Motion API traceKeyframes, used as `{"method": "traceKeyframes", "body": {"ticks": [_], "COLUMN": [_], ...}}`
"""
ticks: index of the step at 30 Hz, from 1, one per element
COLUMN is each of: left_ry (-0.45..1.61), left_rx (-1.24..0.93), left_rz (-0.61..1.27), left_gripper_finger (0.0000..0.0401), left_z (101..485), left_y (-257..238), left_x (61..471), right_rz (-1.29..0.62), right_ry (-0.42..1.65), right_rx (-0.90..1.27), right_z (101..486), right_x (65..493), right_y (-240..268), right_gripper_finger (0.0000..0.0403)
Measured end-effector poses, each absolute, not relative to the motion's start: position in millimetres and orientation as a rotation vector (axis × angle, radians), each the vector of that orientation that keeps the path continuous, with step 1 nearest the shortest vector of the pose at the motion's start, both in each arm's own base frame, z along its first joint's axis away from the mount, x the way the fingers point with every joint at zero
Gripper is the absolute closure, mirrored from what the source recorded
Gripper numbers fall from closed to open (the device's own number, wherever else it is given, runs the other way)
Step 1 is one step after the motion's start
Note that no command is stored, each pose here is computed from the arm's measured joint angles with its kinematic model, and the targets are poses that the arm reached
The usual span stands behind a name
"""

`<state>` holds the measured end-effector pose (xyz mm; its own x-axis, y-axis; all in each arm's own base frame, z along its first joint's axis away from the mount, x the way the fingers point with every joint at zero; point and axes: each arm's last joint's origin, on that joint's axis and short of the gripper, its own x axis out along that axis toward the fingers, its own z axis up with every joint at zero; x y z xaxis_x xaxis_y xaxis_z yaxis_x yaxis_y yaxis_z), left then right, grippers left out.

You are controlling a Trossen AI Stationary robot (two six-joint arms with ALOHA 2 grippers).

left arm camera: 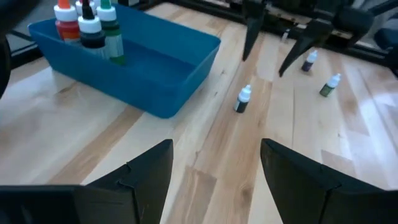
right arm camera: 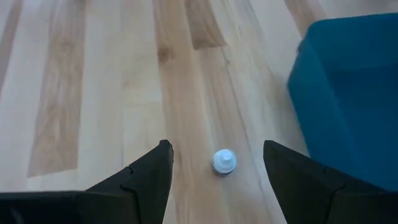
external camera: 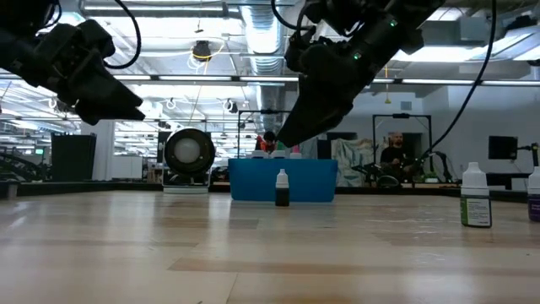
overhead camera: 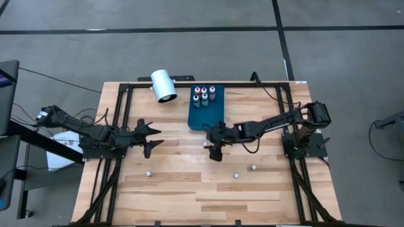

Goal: Pick & Place food coloring
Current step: Put the small black food coloring bottle into the blue bin

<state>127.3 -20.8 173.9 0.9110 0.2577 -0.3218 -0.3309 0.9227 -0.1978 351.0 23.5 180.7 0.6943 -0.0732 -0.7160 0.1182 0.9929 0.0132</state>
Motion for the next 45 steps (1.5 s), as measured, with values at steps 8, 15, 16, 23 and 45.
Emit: {"method": "traceKeyframes", "body": {"ticks": [8, 15, 16, 23, 45], "left_ry": [0.312, 0.312, 0.313, 0.317, 0.328], "left_rx": [-0.211, -0.209, -0.21, -0.228, -0.232], "left_rz": [0.33, 0.345, 0.345, 0.332, 0.327], "left_gripper_finger": [0.0167, 0.0167, 0.0167, 0.0167, 0.0167], "left_z": [173, 173, 173, 173, 172], "left_y": [-14, -11, -11, -12, -12], "left_x": [129, 129, 129, 129, 128], "right_rz": [-0.126, -0.149, -0.15, -0.161, -0.178], "right_ry": [0.795, 0.815, 0.835, 0.877, 0.919], "right_rx": [0.087, 0.124, 0.121, 0.131, 0.125], "right_z": [181, 167, 163, 139, 139], "right_x": [351, 355, 354, 371, 370], "right_y": [22, 21, 22, 22, 20], "right_gripper_finger": [0.0163, 0.0163, 0.0163, 0.0163, 0.0223]}}
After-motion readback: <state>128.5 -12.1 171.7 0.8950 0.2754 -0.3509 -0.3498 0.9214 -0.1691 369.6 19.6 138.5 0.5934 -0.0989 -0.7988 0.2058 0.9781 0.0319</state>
